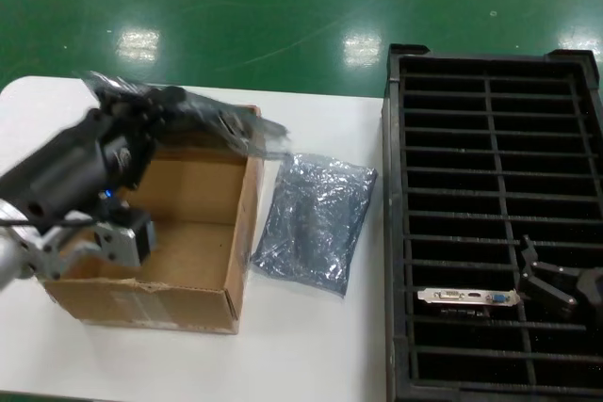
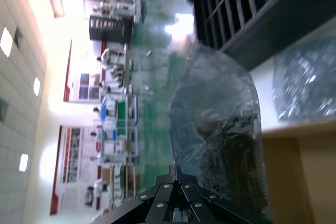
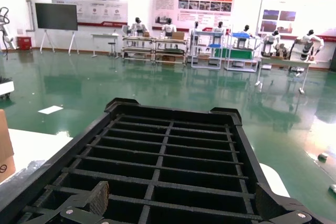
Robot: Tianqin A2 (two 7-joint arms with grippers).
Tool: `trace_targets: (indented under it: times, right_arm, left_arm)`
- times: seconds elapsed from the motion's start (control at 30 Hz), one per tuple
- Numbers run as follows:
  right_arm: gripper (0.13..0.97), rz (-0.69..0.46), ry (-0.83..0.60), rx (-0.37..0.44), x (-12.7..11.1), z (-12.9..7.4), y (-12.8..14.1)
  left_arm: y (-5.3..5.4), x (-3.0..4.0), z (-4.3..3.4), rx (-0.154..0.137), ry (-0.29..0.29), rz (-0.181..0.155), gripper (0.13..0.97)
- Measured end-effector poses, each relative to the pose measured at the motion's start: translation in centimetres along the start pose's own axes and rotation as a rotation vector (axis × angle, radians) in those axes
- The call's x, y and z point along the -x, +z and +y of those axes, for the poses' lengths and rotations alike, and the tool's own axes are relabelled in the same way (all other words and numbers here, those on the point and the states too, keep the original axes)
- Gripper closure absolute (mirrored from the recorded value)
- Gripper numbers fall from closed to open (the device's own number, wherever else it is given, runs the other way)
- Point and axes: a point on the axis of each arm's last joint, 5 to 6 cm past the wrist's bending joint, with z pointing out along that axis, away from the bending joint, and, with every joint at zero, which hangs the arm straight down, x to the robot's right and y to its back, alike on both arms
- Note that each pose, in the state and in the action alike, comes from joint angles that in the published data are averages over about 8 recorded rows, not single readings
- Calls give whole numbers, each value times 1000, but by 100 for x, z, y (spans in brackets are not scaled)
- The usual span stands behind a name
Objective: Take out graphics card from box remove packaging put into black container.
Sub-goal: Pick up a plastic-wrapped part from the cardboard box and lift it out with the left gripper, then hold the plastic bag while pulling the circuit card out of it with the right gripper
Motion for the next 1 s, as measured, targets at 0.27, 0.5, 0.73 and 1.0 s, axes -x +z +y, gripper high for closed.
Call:
trace_targets:
  times: [0.27,0.5,0.73,1.0]
  right_arm:
    - [130,0,0,0,0,0,0]
    - [130,0,0,0,0,0,0]
    - [130,4,-1,-8,-13,-18,3]
    - [130,-27,-5,-114,-25,-215,19]
  left_arm:
    - [-107,-152,-288,-83,-14,22,957]
    - [-117,-227,-403,-120,-25,32,957]
    - [-117,-231,-410,-122,-26,33,957]
    - [-117,-231,-410,-122,-26,33,957]
